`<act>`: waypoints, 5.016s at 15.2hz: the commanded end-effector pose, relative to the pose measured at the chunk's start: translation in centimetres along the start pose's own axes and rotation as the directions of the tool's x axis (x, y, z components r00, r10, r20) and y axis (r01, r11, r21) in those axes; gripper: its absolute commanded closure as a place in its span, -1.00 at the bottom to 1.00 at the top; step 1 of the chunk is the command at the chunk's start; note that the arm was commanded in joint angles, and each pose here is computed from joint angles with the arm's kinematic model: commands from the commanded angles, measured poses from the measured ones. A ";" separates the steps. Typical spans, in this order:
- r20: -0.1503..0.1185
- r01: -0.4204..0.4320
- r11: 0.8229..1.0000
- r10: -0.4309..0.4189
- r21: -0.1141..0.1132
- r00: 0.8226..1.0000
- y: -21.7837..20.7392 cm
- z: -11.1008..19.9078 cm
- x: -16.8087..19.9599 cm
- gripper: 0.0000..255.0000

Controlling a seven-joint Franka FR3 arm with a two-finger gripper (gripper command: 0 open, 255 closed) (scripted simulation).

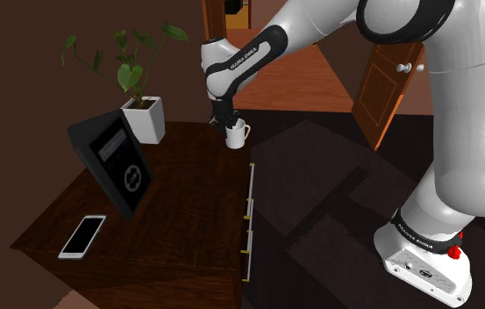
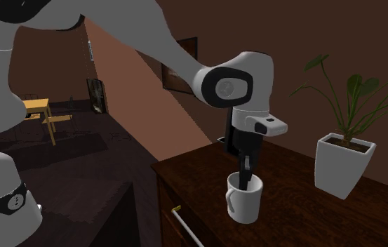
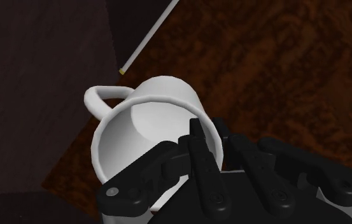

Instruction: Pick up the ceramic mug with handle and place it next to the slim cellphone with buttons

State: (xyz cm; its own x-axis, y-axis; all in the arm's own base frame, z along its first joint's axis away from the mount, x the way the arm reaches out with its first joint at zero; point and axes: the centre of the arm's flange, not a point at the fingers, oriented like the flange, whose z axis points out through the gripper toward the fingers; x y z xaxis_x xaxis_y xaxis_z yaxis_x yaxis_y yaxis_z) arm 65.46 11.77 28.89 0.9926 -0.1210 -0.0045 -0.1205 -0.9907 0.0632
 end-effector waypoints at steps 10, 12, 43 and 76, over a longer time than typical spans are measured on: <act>0.000 0.000 1.000 0.000 0.000 1.000 0.3 -5.7 -0.1 1.00; 0.000 0.000 1.000 0.000 0.000 1.000 0.4 -6.8 -0.1 1.00; 0.000 0.000 1.000 0.000 0.000 1.000 -25.0 -13.1 -13.5 1.00; 0.000 0.000 1.000 0.000 0.000 1.000 -38.5 -2.4 -20.1 1.00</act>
State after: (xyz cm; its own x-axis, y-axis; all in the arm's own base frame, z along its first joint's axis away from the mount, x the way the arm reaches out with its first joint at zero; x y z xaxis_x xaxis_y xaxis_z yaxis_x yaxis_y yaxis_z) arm 50.28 52.46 29.45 0.9926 -0.1211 -0.0050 -0.1205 -0.9907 0.0639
